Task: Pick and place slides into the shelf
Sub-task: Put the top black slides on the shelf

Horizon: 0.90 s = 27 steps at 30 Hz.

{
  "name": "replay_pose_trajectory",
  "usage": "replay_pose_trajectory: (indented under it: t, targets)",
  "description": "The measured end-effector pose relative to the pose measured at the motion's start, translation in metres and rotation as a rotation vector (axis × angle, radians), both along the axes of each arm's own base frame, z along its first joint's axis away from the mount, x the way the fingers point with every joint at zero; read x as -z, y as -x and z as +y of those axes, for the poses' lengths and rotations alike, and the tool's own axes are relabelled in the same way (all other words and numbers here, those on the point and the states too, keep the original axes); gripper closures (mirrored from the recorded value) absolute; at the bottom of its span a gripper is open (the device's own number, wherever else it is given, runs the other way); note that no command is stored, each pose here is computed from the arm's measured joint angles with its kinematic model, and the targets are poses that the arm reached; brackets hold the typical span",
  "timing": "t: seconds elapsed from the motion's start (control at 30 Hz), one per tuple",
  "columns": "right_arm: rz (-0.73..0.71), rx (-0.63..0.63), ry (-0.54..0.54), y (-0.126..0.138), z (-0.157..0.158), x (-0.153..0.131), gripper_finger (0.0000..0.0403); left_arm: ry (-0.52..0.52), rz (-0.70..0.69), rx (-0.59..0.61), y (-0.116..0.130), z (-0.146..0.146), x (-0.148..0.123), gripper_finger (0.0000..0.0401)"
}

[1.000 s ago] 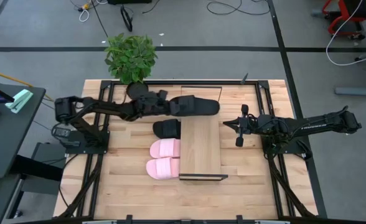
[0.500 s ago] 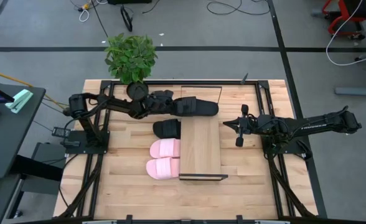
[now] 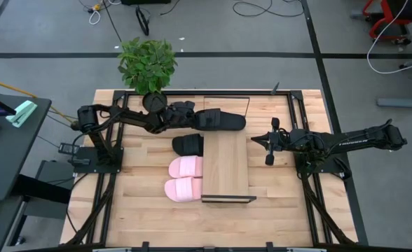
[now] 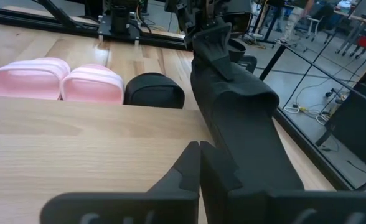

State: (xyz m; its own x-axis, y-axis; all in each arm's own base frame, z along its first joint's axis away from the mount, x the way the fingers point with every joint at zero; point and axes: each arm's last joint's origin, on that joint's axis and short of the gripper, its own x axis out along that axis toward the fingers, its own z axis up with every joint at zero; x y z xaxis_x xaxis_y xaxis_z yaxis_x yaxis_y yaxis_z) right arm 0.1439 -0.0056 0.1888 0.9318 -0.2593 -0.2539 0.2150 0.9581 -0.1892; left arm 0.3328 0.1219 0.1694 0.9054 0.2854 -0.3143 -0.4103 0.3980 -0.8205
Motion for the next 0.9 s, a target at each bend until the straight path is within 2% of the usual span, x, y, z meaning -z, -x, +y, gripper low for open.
replay_pose_trajectory:
  t: [0.9]
  targets:
    - [0.014,0.005,-0.024,0.0005,0.0,0.0019,0.0393,-0.001,0.051,-0.025,-0.0013,-0.0063,0.006,0.0387]
